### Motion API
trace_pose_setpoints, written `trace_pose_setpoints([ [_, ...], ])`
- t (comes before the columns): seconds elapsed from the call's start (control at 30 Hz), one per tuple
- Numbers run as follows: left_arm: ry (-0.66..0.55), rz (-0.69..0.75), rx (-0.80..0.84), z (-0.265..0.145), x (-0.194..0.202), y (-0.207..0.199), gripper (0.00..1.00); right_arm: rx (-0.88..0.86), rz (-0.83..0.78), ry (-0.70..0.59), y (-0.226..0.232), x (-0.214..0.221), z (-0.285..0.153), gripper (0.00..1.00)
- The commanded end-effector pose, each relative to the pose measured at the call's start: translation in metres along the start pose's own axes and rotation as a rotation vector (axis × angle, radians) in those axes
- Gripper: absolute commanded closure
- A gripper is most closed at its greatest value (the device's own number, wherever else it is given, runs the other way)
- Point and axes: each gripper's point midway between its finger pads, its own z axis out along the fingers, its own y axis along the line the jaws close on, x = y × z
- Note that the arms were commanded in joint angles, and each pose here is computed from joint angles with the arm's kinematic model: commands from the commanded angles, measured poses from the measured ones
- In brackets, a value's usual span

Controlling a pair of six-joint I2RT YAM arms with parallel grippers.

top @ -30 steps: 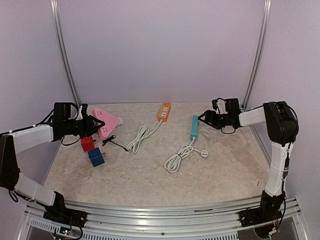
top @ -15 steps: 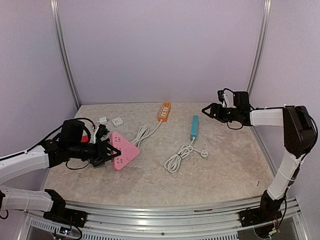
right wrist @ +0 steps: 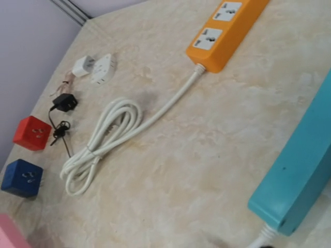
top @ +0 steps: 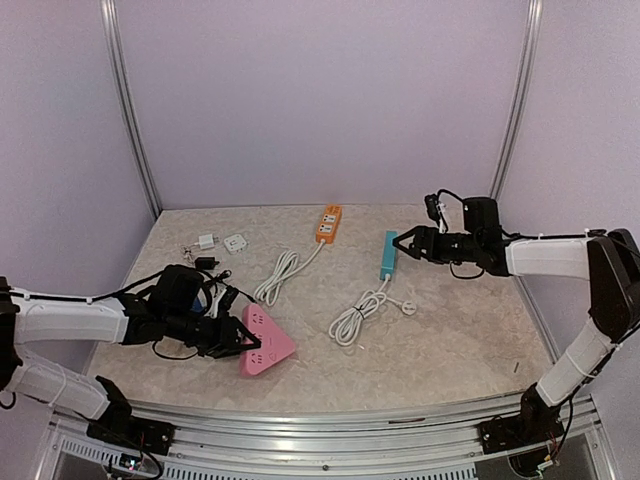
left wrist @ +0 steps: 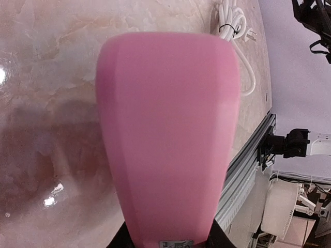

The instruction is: Pull the plug off the socket

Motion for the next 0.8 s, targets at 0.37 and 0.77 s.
trace_pose_setpoints([
  [0.37, 0.023, -0.041, -0.031, 0.034, -0.006, 0.028, 0.71, -0.048, -0.032, -0.021, 0.020, 0.015, -0.021, 0.24],
  [0.77, -0.019, -0.069, -0.117, 0.020, -0.006, 0.050, 0.43, -0.055, -0.020, -0.014, 0.015, 0.022, -0.016, 0.24],
])
